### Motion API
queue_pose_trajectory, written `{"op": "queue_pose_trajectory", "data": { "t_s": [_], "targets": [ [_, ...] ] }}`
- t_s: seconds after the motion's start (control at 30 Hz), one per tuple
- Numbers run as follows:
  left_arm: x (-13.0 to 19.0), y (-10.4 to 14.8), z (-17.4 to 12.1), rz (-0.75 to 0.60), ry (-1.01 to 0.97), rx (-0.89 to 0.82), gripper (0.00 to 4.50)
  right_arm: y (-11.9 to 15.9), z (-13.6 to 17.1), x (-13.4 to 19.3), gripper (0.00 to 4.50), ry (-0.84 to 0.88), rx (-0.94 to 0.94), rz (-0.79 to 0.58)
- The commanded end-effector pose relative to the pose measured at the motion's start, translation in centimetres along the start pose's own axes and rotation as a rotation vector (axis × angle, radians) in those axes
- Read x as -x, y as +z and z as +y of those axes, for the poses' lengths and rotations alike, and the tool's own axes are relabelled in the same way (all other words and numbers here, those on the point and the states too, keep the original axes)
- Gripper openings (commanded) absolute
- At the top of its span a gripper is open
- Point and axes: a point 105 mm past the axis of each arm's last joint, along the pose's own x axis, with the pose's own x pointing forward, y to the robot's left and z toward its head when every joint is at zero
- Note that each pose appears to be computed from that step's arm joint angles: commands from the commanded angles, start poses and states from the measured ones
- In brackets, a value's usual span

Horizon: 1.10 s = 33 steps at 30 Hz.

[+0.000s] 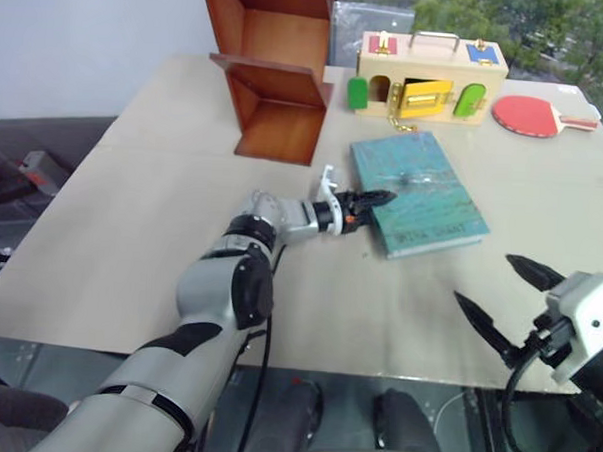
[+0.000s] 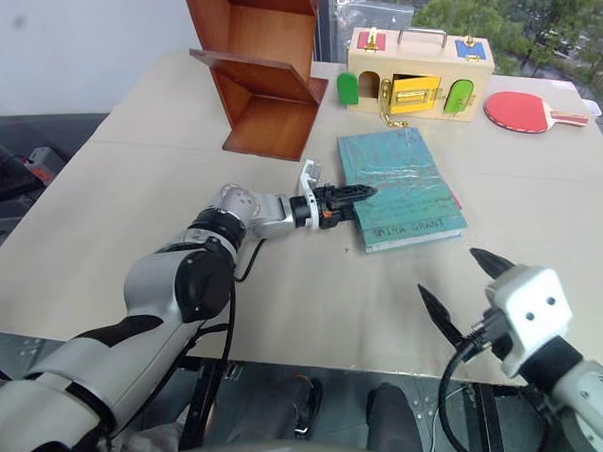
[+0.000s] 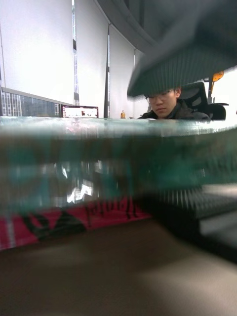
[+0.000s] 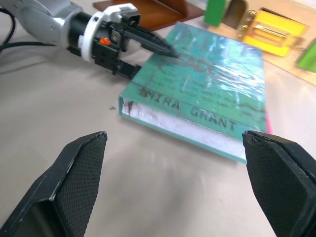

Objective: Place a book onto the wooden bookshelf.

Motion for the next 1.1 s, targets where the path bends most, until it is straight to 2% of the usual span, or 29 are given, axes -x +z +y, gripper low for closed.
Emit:
{"op": "queue_pose_trajectory", "data": {
  "t_s": [0.03, 0.07, 0.1, 0.13, 0.33, 0.43, 0.5, 0.53, 0.6, 0.7, 0.73, 0.8, 0.87, 0.9, 1.0, 1.1],
  "targets": [
    [-0.1, 0.6, -1.4, -0.007, -0.047, -0.009, 1.10, 2.1, 0.1, 0.3, 4.50, -0.014, 0.039, -0.081],
    [0.1, 0.6, -1.5, -0.006, -0.054, -0.003, 0.51, 2.1, 0.1, 0.3, 4.50, -0.015, 0.041, -0.082],
    [0.3, 0.7, -1.6, -0.006, -0.061, 0.003, 0.13, 2.2, 0.2, 0.3, 4.50, -0.016, 0.042, -0.083],
    [0.5, 0.8, -1.8, -0.005, -0.071, 0.015, 0.03, 2.2, 0.2, 0.2, 4.50, -0.017, 0.043, -0.083],
    [2.8, 1.0, -2.9, 0.056, -0.136, 0.046, 0.03, 2.5, 0.2, -0.1, 4.50, -0.017, 0.049, -0.090],
    [3.9, 1.7, -5.7, 0.086, -0.213, -0.036, 0.03, 2.7, 0.0, -0.2, 4.50, -0.019, 0.050, -0.096],
    [4.5, 2.0, -8.4, 0.094, -0.281, -0.170, 0.03, 2.7, -0.1, -0.4, 4.50, -0.022, 0.053, -0.098],
    [4.7, 1.9, -10.2, 0.104, -0.309, -0.286, 0.03, 2.8, -0.2, -0.5, 4.50, -0.024, 0.056, -0.100],
    [5.0, 1.5, -13.3, 0.082, -0.342, -0.622, 0.03, 3.0, -0.4, -0.8, 4.50, -0.026, 0.066, -0.107],
    [5.6, 0.8, -18.6, -0.036, -0.405, -1.250, 0.03, 3.2, -0.9, -1.2, 4.50, -0.028, 0.073, -0.125],
    [5.8, 0.7, -19.9, -0.069, -0.416, -1.409, 0.03, 3.2, -1.1, -1.4, 4.50, -0.028, 0.076, -0.128],
    [6.3, 1.6, -22.7, -0.174, -0.312, -1.977, 0.03, 3.3, -1.4, -1.7, 4.50, -0.022, 0.087, -0.135],
    [6.9, 2.4, -24.5, -0.205, -0.214, -2.391, 0.03, 3.4, -1.6, -2.2, 4.50, -0.013, 0.095, -0.148],
    [7.1, 2.8, -25.0, -0.213, -0.184, -2.497, 0.03, 3.5, -1.7, -2.4, 4.50, -0.010, 0.097, -0.153],
    [8.4, 6.0, -25.5, -0.103, 0.042, -2.690, 0.03, 3.9, -1.8, -3.1, 4.50, 0.002, 0.108, -0.176],
    [10.2, 9.9, -23.6, 0.107, 0.384, -2.806, 0.03, 4.5, -1.9, -3.7, 4.50, 0.014, 0.109, -0.211]
  ]
}}
